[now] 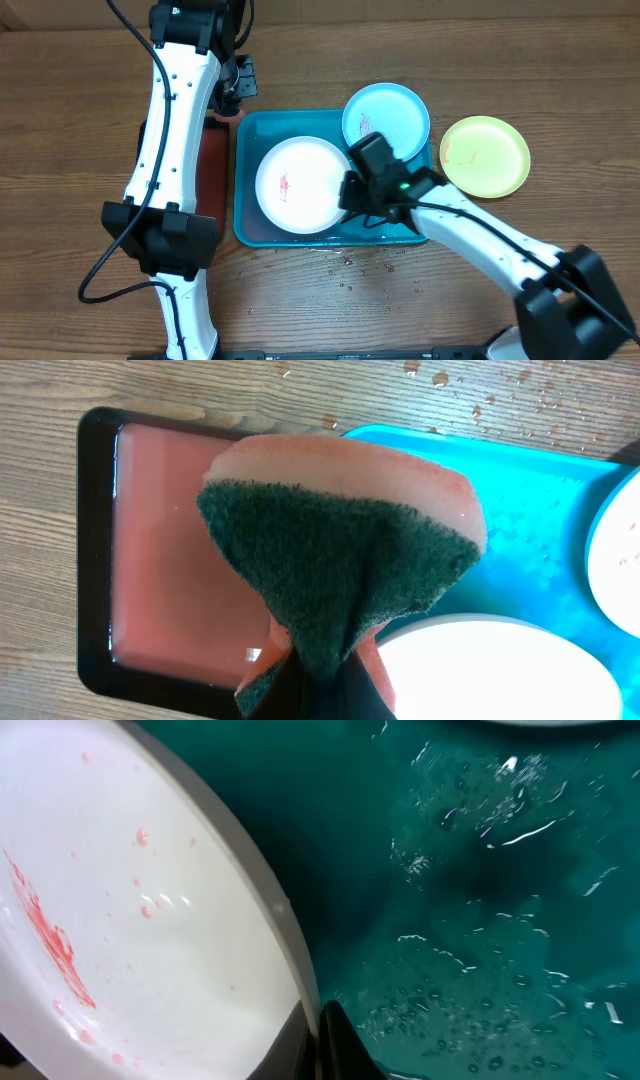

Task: Clean dirty plates on tray and stack at the side
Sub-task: 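Grip the white plate rim with the right gripper and slide it left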

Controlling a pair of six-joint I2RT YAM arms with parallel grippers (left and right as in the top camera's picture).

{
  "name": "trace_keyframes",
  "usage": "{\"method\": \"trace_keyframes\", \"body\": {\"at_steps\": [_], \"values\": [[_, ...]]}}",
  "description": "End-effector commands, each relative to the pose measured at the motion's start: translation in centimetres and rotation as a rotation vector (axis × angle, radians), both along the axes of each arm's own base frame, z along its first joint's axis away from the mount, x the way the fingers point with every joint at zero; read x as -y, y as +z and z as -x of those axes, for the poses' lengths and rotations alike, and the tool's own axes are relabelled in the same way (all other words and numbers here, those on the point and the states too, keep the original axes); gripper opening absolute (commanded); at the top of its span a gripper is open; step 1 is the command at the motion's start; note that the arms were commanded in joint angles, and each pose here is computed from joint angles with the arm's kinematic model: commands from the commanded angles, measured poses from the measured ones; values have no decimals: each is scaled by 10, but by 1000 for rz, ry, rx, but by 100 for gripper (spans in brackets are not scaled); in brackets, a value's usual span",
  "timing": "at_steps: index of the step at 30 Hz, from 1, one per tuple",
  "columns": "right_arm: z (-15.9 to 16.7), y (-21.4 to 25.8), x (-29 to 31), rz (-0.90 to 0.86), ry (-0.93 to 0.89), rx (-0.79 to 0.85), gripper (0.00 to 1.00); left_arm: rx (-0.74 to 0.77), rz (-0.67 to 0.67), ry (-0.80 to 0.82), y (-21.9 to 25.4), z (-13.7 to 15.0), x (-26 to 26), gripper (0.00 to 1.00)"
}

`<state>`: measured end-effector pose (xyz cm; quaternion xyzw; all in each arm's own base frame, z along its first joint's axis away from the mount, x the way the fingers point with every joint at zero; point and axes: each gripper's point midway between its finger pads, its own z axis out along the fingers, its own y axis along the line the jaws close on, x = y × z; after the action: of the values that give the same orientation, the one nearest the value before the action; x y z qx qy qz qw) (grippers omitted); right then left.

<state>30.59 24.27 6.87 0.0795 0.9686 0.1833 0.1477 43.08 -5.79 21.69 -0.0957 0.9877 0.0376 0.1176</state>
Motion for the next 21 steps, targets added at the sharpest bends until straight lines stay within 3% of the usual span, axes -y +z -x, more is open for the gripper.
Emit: {"method": "trace_keyframes", "body": {"at_steps": [1, 11, 13, 21], "values": [[-15, -21, -8, 0, -116, -10, 4, 31, 13, -8, 11, 0, 2, 4], [-33, -23, -29, -89, -118, 29, 4, 33, 14, -8, 11, -1, 3, 4], [-31, -23, -31, -96, -105, 22, 15, 27, 13, -8, 10, 0, 3, 4], [-24, -25, -33, -86, -33, 9, 31, 18, 12, -8, 7, 1, 2, 4]]}}
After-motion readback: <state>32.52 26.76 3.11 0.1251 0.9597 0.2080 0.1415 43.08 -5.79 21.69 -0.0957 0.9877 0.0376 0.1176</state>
